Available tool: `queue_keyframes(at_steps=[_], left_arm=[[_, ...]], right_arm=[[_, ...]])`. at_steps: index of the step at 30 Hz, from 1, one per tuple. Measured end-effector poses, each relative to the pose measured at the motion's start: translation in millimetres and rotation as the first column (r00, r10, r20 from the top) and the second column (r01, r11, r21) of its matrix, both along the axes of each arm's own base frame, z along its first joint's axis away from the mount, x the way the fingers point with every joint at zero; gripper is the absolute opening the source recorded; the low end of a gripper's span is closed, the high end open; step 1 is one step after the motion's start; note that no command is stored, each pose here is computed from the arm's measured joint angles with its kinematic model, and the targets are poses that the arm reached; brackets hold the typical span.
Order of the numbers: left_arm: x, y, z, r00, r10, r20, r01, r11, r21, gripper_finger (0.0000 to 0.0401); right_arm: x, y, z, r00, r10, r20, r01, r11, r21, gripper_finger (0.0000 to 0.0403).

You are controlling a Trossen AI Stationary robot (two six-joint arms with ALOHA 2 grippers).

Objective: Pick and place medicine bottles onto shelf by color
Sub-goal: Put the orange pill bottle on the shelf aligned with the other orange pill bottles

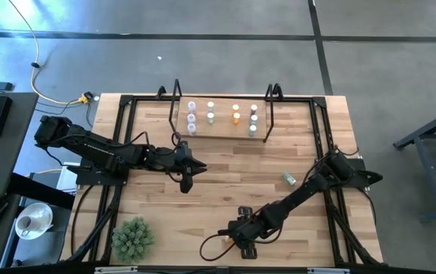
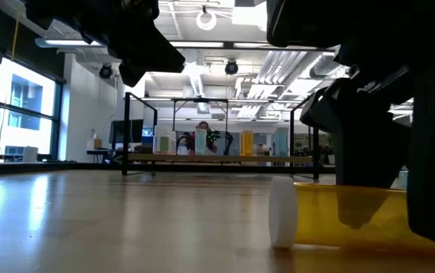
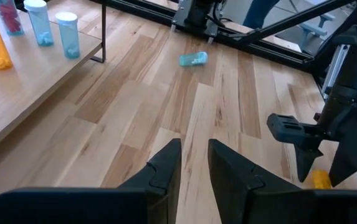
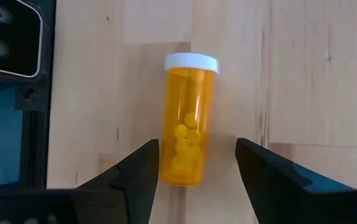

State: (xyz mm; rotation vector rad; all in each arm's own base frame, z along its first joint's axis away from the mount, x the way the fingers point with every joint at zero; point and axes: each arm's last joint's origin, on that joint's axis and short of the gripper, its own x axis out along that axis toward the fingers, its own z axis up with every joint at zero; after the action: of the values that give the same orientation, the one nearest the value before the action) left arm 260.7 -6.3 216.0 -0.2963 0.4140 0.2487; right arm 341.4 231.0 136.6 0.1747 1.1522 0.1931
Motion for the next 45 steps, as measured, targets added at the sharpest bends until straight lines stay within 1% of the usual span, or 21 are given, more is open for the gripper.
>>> queue_keyframes(at_steps=[3,6,14,18,21,25,29,32,35,39,41,45], left_arm=[[0.0,0.0,0.0,1.000,0.000,0.000,0.000,1.000,0.000,0.0070],[-0.1,0.0,0.0,1.000,0.000,0.000,0.000,1.000,0.000,0.0069],[-0.2,0.0,-0.2,1.000,0.000,-0.003,0.000,1.000,0.000,0.0069],[-0.1,0.0,-0.3,1.000,0.000,-0.003,0.000,1.000,0.000,0.0069],[-0.1,0.0,-0.2,1.000,0.000,-0.003,0.000,1.000,0.000,0.0069],[-0.2,0.0,-0.2,1.000,0.000,-0.003,0.000,1.000,0.000,0.0069],[-0.1,0.0,-0.2,1.000,-0.015,-0.009,0.016,0.999,0.032,0.0069],[-0.2,0.0,-0.2,1.000,-0.027,-0.014,0.027,0.998,0.053,0.0070],[-0.1,-0.4,-0.2,0.999,-0.047,-0.018,0.049,0.997,0.066,0.0081],[0.0,-0.5,0.0,0.997,-0.071,-0.026,0.074,0.991,0.109,0.0112],[0.4,-0.2,0.9,0.997,-0.077,-0.027,0.081,0.985,0.153,0.0130],[2.0,-0.5,4.4,0.993,-0.116,-0.007,0.114,0.969,0.220,0.0160]], right_arm=[[0.5,0.5,-2.4,1.000,-0.002,-0.006,0.002,1.000,0.001,0.0203],[0.7,0.2,-2.7,1.000,-0.009,-0.006,0.009,1.000,-0.001,0.0187],[0.4,-0.8,-2.8,1.000,0.004,-0.005,-0.004,1.000,-0.018,0.0097],[-1.5,-2.6,2.1,0.999,0.036,0.023,-0.035,0.997,-0.074,0.0065],[-3.2,-5.1,12.2,0.998,0.038,0.057,-0.032,0.993,-0.111,0.0062],[-5.4,-9.6,26.5,0.994,0.031,0.108,-0.012,0.985,-0.172,0.0077],[-8.6,-15.0,51.0,0.979,0.043,0.199,0.006,0.971,-0.237,0.0081],[-12.9,-21.0,68.7,0.964,0.052,0.259,0.033,0.948,-0.316,0.0081],[-19.2,-28.9,91.4,0.942,0.052,0.331,0.086,0.918,-0.388,0.0081],[-30.2,-40.9,118.3,0.915,0.038,0.403,0.172,0.865,-0.471,0.0082],[-36.4,-47.5,131.7,0.898,0.030,0.439,0.220,0.833,-0.507,0.0082],[-42.5,-61.5,150.9,0.870,0.010,0.493,0.302,0.780,-0.549,0.0082]])
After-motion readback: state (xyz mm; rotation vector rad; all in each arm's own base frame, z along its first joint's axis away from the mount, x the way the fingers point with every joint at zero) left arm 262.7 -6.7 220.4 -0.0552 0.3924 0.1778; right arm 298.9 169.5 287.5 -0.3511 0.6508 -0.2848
